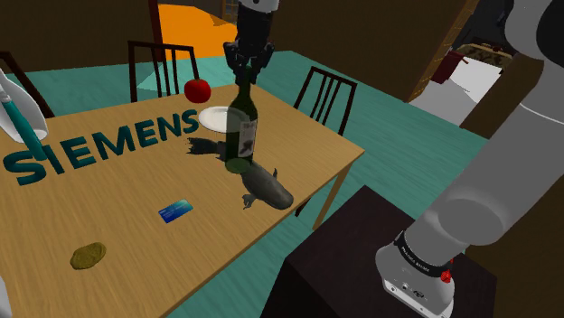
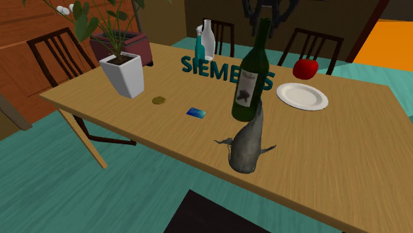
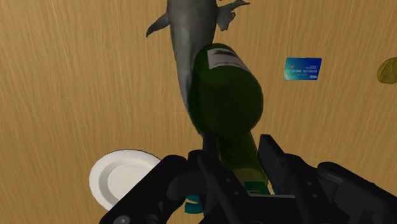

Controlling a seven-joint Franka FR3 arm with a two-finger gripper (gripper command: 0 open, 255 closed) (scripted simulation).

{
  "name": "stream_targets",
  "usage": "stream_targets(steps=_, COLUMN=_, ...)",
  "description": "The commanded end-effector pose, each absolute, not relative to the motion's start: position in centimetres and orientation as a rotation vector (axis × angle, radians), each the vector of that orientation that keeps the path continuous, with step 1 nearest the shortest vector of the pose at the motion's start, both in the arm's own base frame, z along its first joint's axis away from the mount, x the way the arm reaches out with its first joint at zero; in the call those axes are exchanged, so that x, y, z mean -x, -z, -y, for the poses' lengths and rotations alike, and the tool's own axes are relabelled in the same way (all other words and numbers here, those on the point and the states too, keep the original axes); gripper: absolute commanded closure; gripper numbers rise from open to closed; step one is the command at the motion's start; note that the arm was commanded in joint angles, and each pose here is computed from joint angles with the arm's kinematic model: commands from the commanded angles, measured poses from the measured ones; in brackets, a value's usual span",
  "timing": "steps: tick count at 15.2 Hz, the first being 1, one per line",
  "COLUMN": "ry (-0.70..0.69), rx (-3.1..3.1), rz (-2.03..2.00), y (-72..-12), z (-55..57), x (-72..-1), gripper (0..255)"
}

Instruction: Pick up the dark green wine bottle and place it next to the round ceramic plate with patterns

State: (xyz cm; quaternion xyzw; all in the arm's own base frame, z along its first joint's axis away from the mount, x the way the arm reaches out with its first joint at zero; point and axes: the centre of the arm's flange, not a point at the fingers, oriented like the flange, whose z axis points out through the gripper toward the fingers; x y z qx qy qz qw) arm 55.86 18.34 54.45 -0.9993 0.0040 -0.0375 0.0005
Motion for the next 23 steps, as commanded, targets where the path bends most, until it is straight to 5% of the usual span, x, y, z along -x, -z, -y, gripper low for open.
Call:
stream_targets(steps=1, ry=0.119, rx=3.138, rz=-0.010, y=-54.5, z=-16.0, x=-57.1, gripper=255)
stream_targets(steps=23, ry=0.119, rx=3.138, rz=-0.010, y=-52.0, z=4.6, x=-68.1, gripper=255)
